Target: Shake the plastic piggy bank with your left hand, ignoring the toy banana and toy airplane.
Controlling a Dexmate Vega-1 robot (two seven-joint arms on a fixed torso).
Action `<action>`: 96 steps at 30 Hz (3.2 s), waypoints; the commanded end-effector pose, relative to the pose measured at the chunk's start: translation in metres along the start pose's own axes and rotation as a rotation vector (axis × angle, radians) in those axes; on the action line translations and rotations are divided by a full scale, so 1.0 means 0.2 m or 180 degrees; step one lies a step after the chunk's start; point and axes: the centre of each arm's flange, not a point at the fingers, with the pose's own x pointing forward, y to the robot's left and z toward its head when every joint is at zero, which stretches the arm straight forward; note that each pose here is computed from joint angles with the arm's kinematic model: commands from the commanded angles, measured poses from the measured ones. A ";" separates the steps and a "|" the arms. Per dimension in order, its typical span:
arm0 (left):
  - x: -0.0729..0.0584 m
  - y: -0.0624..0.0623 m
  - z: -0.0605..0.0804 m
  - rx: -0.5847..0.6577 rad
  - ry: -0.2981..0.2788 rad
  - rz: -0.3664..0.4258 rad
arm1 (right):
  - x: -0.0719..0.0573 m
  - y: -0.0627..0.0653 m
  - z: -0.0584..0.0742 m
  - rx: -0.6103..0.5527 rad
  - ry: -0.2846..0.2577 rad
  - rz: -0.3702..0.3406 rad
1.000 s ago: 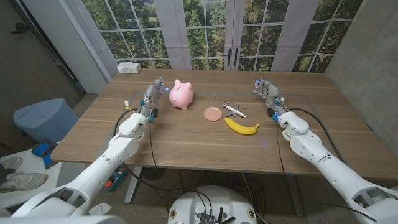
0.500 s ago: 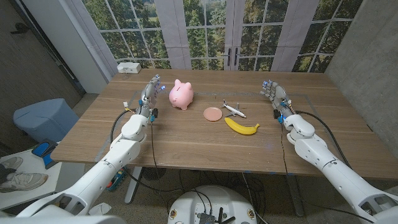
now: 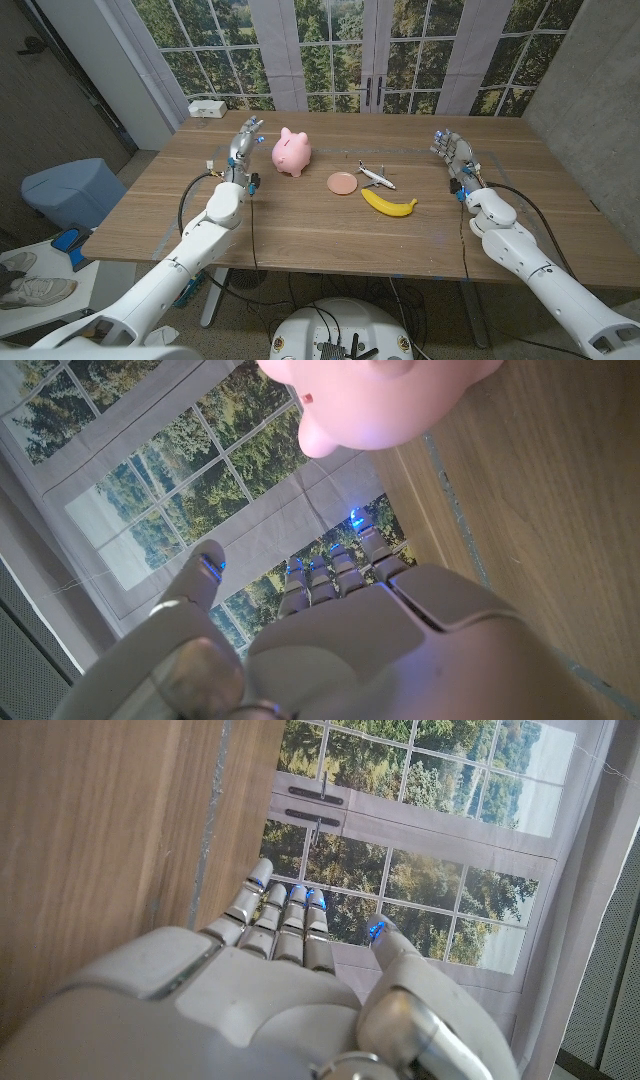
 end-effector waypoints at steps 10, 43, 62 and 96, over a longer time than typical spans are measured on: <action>0.00 0.01 0.24 0.1033 0.0301 0.0167 | -0.14 -0.06 0.07 -0.0082 -0.0035 -0.0061; 0.24 0.01 0.51 0.2470 0.1123 -0.0539 | -0.22 -0.11 0.07 -0.0095 -0.0070 -0.0154; 0.29 -0.11 0.58 0.2848 0.1496 -0.0683 | -0.24 -0.17 0.07 -0.0078 -0.0097 -0.0146; 0.37 -0.29 0.47 0.3052 0.1875 -0.0942 | -0.31 -0.23 0.06 -0.0073 -0.0089 -0.0231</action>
